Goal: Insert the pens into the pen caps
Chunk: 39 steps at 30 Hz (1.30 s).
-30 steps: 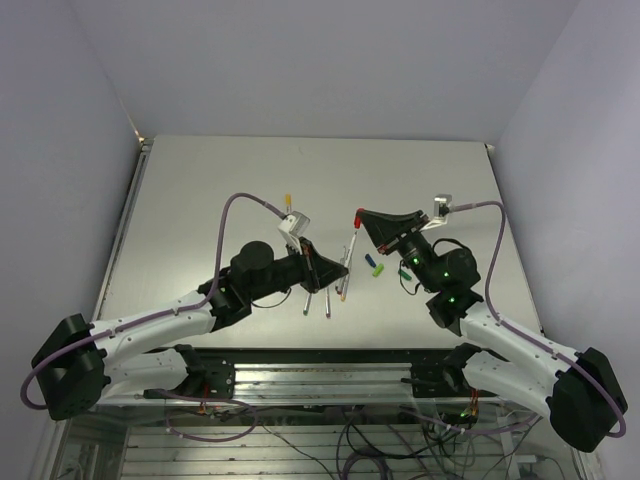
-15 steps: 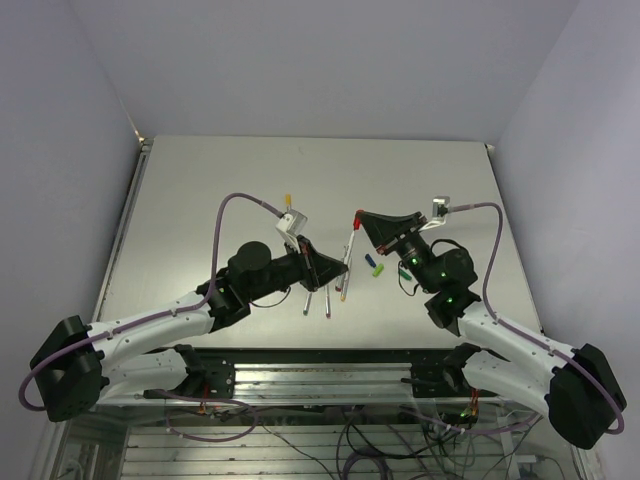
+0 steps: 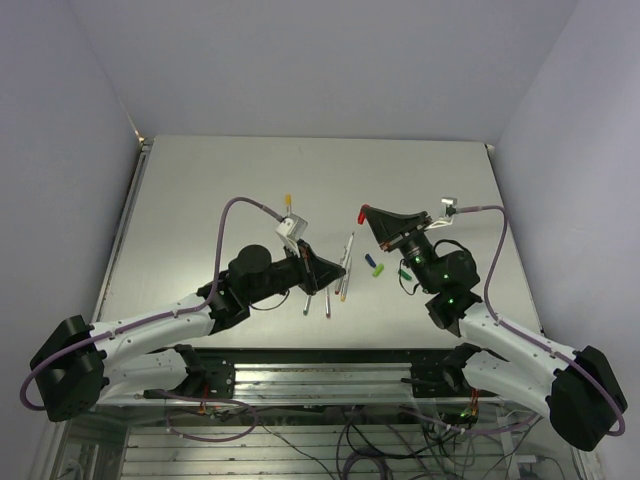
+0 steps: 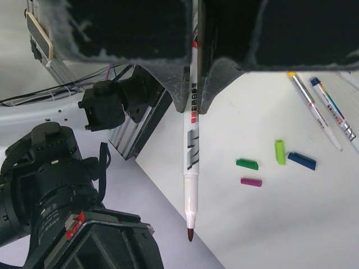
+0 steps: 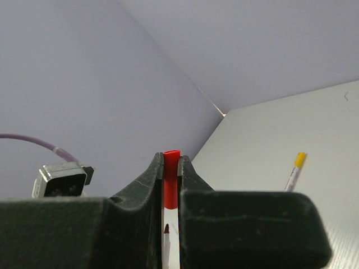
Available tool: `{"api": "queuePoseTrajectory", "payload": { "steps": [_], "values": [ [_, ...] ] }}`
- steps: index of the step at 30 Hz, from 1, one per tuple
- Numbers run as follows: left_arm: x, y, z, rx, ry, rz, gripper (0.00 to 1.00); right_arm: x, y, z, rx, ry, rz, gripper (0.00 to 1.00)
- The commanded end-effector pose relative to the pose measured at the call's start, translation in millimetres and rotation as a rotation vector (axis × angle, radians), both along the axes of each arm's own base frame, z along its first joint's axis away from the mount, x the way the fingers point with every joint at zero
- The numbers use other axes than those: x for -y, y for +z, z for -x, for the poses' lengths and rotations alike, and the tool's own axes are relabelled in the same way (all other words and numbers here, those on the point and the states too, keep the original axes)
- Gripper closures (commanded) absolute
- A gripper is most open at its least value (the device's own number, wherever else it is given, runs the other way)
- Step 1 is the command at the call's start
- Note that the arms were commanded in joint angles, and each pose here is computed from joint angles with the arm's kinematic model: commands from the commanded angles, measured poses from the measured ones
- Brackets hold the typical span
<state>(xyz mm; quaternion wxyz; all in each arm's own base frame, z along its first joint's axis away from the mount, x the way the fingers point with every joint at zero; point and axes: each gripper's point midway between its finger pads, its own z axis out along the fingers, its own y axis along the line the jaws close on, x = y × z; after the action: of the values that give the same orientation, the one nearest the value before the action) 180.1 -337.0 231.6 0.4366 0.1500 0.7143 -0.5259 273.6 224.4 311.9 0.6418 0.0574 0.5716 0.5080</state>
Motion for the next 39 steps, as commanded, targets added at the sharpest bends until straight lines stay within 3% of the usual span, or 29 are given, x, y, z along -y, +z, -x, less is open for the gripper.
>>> {"api": "queuePoseTrajectory", "payload": {
  "steps": [1, 39],
  "values": [
    [0.3, 16.9, -2.1, 0.060, 0.012, 0.049, 0.93, -1.1, 13.6, 6.3, 0.027, 0.028, -0.059, 1.00],
    [3.3, 15.5, -1.6, 0.056, 0.004, 0.066, 0.93, -10.7, 4.2, 4.5, 0.004, 0.064, -0.067, 1.00]
  ]
}}
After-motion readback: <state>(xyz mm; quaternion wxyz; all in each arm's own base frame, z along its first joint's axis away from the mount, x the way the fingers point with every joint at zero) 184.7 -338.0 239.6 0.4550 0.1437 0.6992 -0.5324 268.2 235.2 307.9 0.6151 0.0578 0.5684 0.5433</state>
